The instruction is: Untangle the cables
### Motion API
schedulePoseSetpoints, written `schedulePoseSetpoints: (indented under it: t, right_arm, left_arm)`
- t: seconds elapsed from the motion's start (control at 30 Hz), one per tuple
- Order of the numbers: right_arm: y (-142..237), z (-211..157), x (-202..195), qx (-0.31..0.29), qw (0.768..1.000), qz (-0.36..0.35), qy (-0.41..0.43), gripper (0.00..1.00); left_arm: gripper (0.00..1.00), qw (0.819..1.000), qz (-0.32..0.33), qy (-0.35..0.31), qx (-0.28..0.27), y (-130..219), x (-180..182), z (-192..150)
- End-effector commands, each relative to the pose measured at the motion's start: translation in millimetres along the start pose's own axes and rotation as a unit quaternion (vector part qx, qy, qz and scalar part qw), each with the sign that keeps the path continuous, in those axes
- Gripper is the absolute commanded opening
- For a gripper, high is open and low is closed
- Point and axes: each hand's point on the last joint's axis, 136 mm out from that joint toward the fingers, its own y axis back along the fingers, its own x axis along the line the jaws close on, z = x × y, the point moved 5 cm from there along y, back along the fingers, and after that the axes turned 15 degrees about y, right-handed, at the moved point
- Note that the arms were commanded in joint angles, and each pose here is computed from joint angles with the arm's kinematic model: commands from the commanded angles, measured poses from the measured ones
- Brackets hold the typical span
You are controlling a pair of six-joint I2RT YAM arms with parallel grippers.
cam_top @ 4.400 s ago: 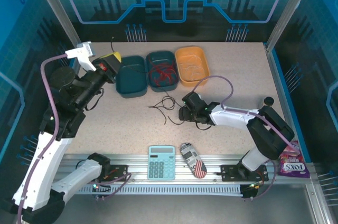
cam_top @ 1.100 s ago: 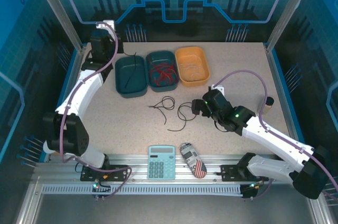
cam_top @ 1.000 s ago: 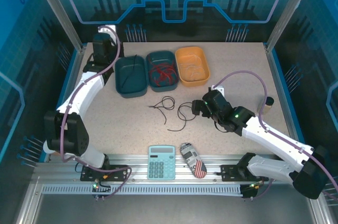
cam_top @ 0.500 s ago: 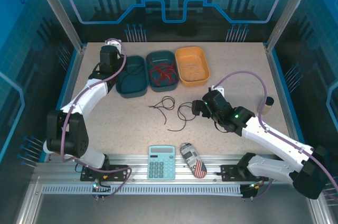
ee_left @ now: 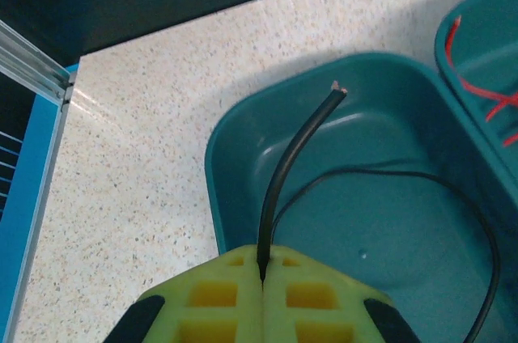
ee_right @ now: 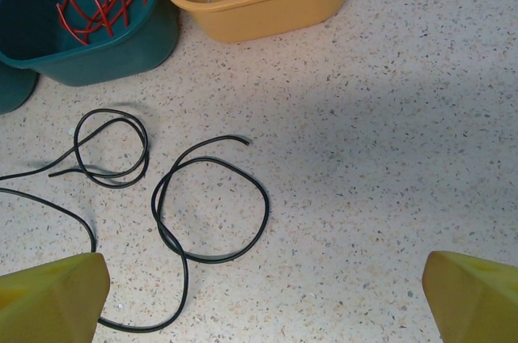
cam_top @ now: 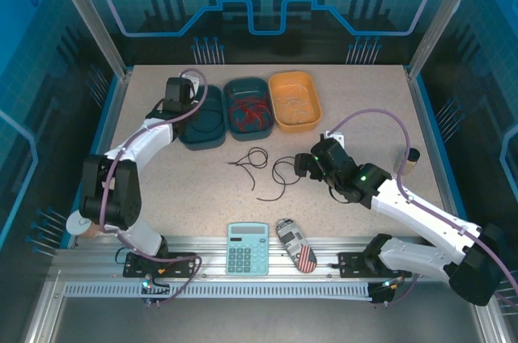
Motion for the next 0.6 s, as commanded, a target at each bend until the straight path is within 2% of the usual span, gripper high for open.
schedulePoseSetpoints:
  t: [0.0, 0.57]
  right_arm:
    - [-3, 2, -1, 0.000, 1.000, -0.001, -0.012, 1.00]
    - [1, 0, -4, 0.008, 1.000, -0.007, -0.011, 1.00]
  left_arm:
    - [0.00, 0.999, -0.002, -0.042, 0.018, -7, -4, 0]
    - [0.00, 0.987, -0.055, -0.120, 0.096, -69, -34, -1]
